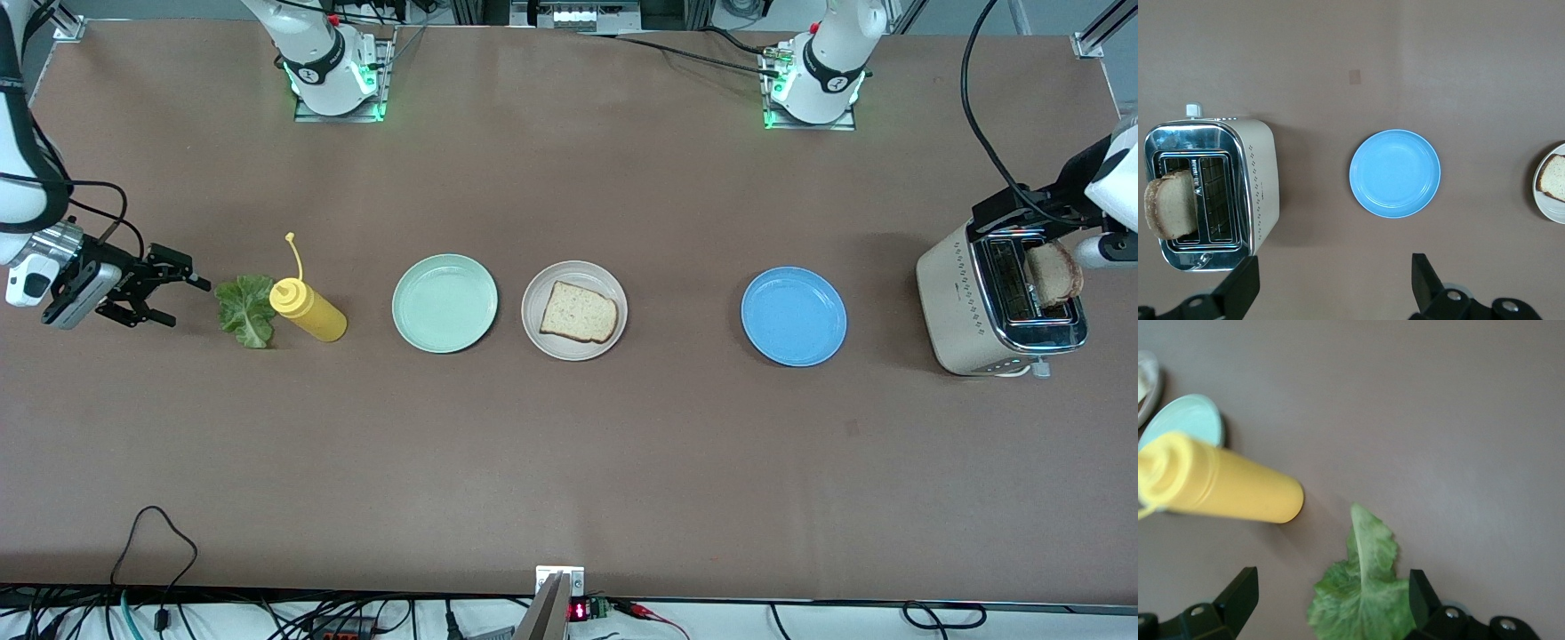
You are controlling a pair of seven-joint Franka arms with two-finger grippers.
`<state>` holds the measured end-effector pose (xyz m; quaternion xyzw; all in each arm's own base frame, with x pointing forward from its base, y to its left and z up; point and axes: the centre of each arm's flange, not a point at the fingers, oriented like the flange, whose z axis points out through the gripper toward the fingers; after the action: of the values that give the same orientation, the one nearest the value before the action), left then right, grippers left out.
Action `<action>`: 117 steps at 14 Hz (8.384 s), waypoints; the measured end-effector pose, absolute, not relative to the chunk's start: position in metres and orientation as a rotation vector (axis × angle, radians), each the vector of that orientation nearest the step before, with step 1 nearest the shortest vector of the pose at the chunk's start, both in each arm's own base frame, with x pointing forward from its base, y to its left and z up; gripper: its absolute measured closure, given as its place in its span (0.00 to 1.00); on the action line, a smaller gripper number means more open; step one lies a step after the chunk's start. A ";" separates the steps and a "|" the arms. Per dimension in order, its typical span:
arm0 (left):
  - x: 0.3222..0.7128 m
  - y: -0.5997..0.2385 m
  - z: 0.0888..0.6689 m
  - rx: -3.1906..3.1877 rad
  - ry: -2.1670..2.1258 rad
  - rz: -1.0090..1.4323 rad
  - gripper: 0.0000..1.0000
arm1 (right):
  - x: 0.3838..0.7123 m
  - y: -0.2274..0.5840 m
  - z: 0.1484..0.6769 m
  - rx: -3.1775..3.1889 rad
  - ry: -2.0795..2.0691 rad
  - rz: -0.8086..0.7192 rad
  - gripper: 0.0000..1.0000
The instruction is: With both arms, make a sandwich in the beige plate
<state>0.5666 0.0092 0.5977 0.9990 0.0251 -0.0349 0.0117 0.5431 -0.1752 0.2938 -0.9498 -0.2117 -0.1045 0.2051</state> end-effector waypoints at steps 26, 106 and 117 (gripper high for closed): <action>0.567 -0.003 0.599 3.116 0.042 -0.103 0.00 | 0.568 -0.091 0.186 -3.173 0.321 0.277 0.14; 0.563 0.002 0.599 3.114 0.059 -0.132 0.00 | 0.546 0.454 0.213 -1.958 2.097 0.508 0.52; 0.583 0.004 0.597 3.110 0.057 -0.105 0.00 | 0.568 0.424 0.333 -2.169 1.844 0.507 0.00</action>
<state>0.5828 0.0036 0.5966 0.9992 0.0182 -0.0339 0.0147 0.5677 0.4237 0.3329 -0.7443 0.6327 0.1739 0.1247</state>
